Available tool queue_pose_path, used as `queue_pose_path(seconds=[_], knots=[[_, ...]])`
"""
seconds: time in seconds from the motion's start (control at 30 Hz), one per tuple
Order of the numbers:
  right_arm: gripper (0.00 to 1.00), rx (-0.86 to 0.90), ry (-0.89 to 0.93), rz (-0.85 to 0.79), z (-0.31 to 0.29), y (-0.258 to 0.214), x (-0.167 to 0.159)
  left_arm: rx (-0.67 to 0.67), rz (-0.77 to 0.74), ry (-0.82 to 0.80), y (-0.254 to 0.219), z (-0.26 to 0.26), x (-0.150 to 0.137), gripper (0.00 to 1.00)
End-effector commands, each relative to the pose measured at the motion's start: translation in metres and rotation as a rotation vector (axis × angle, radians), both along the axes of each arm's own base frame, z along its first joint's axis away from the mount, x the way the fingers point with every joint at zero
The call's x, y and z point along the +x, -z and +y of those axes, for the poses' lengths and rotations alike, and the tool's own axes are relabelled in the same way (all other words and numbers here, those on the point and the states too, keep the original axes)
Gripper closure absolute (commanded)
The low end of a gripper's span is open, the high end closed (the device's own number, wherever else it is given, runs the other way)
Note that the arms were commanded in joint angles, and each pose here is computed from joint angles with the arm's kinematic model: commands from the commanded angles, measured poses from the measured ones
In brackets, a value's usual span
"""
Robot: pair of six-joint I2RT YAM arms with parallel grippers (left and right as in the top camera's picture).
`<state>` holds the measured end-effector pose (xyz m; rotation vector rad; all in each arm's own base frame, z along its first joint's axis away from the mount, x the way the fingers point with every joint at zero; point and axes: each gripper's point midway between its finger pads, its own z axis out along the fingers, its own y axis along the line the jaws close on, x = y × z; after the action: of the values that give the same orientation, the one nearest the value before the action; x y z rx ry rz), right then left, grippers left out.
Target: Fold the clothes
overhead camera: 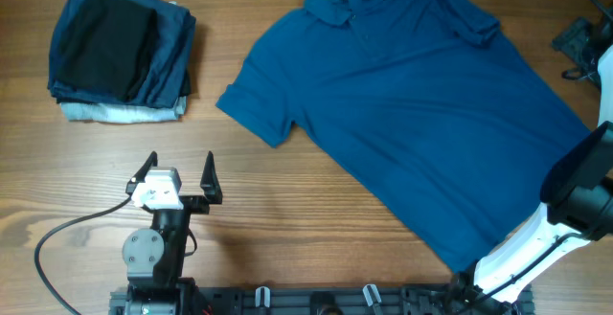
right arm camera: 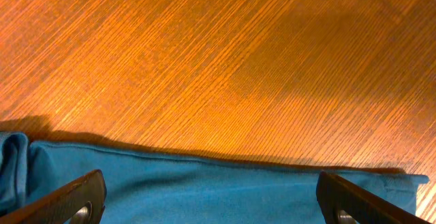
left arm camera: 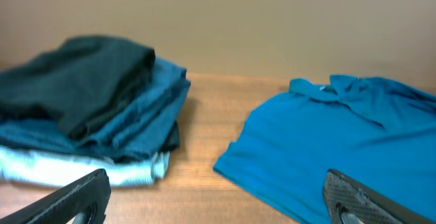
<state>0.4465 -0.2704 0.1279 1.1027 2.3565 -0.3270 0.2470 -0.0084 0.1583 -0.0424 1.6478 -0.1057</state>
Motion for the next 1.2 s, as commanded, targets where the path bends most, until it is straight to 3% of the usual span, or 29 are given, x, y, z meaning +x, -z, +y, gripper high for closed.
queue_pose_path(seconds=[0.0, 0.03, 0.17, 0.3, 0.43, 0.53, 0.6, 0.73, 0.87, 0.9, 0.93, 0.97, 1.03, 1.17], knots=[[0.0, -0.01, -0.001, 0.016, -0.002, 0.006, 0.0, 0.083, -0.03, -0.029, -0.005, 0.006, 0.001, 0.0], [0.0, -0.01, -0.001, 0.017, -0.002, 0.006, 0.0, 0.103, -0.034, -0.059, -0.006, 0.011, 0.001, 0.0], [0.01, -0.01, -0.001, 0.017, -0.002, 0.006, 0.0, 0.075, -0.092, 0.258, -0.028, -0.044, -0.008, 0.0], [0.0, -0.01, -0.001, 0.016, -0.002, 0.006, 0.0, 0.042, -0.016, 0.299, -0.062, -0.05, -0.004, 0.0], [0.0, -0.01, -0.001, 0.016, -0.002, 0.006, 0.0, 0.005, 0.207, 0.351, -0.078, -0.06, 0.045, 0.0], [0.0, -0.01, -0.001, 0.016, -0.002, 0.006, 0.0, -0.025, 0.519, 0.411, -0.042, -0.083, 0.093, 0.0], [0.01, -0.01, -0.001, 0.016, -0.002, 0.006, 0.0, -0.021, 0.744, 0.467, 0.012, -0.113, 0.129, 0.0], [0.0, -0.01, -0.001, 0.016, -0.002, 0.006, 0.0, -0.023, 0.871, 0.483, 0.09, -0.125, 0.156, 0.0], [0.0, -0.01, -0.001, 0.016, -0.002, 0.006, 0.0, -0.025, 0.887, 0.482, 0.116, -0.127, 0.165, 0.01], [0.0, -0.01, -0.001, 0.016, -0.002, 0.006, 0.0, -0.023, 0.883, 0.48, 0.116, -0.127, 0.166, 0.24], [0.0, -0.01, -0.002, 0.016, -0.002, 0.006, 0.0, -0.013, 0.87, 0.466, 0.115, -0.124, 0.169, 0.65], [0.0, -0.01, -0.001, 0.016, -0.002, 0.006, 0.0, 0.003, 0.854, 0.441, 0.114, -0.121, 0.174, 0.82], [0.0, -0.01, -0.001, 0.016, -0.002, 0.006, 0.0, 0.042, 0.816, 0.373, 0.111, -0.11, 0.186, 0.96], [0.0, -0.01, -0.001, 0.016, -0.002, 0.006, 0.0, 0.065, 0.816, 0.331, 0.12, -0.103, 0.191, 0.96]])
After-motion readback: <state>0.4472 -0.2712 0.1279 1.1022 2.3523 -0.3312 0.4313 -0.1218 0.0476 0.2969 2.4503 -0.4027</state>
